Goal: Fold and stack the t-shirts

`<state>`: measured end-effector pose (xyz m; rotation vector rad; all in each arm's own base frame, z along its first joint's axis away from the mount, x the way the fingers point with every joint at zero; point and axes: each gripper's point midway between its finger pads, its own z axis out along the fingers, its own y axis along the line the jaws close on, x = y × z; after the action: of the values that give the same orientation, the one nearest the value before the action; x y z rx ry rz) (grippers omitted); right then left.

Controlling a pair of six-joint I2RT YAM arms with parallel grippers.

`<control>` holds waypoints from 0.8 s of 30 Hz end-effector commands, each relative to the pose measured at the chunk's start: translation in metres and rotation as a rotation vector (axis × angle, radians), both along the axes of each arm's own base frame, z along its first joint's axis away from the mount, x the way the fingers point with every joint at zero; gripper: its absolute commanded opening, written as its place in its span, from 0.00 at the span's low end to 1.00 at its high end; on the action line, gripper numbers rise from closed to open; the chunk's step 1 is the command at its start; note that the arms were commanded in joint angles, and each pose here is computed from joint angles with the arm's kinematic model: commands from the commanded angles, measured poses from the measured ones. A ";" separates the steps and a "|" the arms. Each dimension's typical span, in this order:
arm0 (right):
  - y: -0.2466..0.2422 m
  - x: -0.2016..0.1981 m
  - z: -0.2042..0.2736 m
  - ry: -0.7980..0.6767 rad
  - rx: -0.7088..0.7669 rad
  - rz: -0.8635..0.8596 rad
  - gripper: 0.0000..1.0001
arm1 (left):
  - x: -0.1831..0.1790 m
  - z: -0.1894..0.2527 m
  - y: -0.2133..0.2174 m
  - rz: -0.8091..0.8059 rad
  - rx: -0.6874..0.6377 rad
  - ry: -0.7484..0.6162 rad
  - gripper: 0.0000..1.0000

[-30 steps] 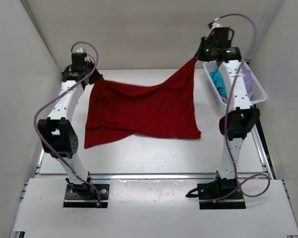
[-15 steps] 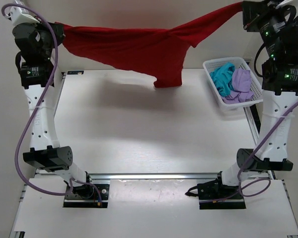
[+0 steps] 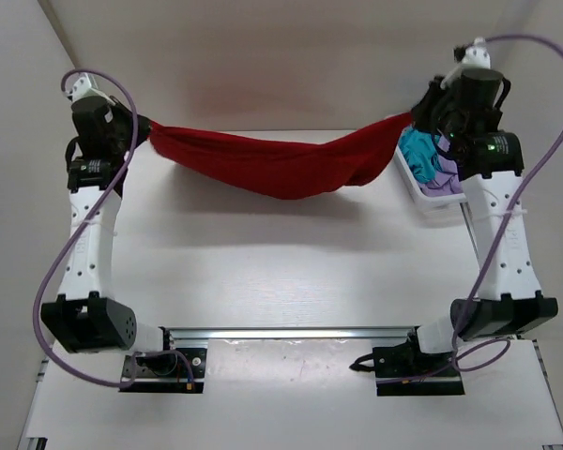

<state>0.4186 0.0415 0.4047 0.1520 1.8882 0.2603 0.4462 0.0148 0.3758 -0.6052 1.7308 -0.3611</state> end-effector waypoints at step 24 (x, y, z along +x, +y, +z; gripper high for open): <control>0.070 0.014 0.141 -0.442 -0.259 0.020 0.00 | -0.019 0.058 -0.019 0.000 0.056 -0.182 0.00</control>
<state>0.3754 0.0965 0.6163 -0.0317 1.2636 -0.1519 0.4139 -0.0104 0.4552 -0.4960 1.5472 -0.4330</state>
